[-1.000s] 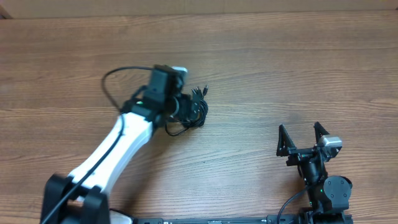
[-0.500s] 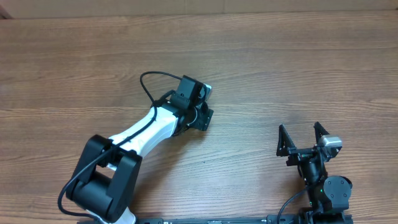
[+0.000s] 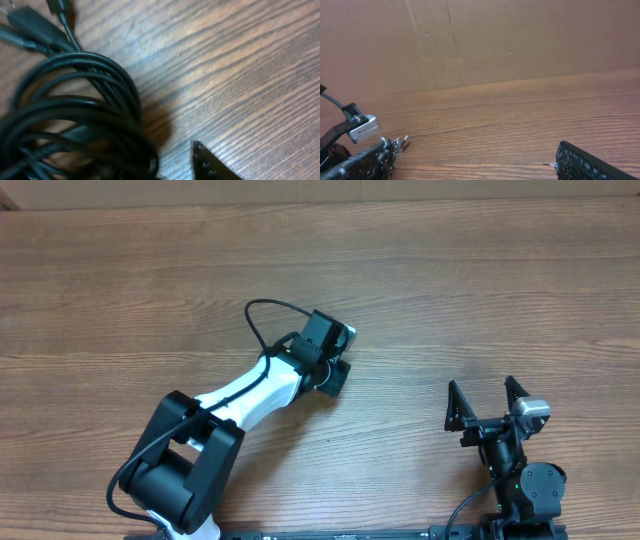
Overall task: Untangle cables
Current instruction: 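Reach the left gripper forward and grasp the black cable bundle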
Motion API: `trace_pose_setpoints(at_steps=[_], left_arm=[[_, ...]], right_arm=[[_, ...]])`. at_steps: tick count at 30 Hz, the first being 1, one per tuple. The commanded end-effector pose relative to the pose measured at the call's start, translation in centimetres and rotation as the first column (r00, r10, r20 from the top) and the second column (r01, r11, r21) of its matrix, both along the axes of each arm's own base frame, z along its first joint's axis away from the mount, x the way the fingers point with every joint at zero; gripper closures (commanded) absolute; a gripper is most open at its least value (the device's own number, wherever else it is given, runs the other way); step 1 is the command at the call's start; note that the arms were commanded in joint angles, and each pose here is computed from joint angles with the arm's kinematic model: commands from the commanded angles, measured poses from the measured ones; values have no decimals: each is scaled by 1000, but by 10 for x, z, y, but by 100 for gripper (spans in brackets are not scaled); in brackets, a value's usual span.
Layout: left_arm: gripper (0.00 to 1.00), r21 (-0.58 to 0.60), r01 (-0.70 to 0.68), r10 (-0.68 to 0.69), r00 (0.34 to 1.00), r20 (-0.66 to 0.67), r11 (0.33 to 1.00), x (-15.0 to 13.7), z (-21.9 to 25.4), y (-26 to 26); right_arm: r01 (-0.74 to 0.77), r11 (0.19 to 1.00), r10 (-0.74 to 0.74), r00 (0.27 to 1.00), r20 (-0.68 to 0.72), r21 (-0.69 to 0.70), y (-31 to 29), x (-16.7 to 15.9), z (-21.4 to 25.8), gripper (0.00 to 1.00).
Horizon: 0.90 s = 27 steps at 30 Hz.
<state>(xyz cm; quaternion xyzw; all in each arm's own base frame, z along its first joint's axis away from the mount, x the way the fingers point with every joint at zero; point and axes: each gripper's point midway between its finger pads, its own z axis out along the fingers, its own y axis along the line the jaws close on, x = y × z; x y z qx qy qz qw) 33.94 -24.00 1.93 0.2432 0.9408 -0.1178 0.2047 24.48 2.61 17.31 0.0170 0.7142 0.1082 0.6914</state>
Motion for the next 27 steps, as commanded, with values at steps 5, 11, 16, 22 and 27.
trace_pose_setpoints(at_steps=[5, 11, 16, 22, 27], left_arm=[[96, 25, -15, 13, 997, 74, 1000, 17, 10, -1], [96, 4, -18, 17, 994, 106, 1000, 28, 32, -7], [96, -10, 4, -3, 998, 58, 1000, 24, 54, -13], [96, -80, 54, -59, 997, -56, 995, 9, 91, -26], [96, -305, 110, -165, 974, -158, 946, -3, 128, -43]], right_arm=[[-3, 1000, 3, 1000, 1, -4, 1, 0, -3, 0], [-3, 1000, 3, 1000, 1, -4, 1, 0, -3, 0], [-3, 1000, 3, 1000, 1, -4, 1, 0, -3, 0], [-3, 1000, 3, 1000, 1, -4, 1, 0, -3, 0], [-4, 1000, 4, 1000, 4, -4, 1, 0, -2, 0]])
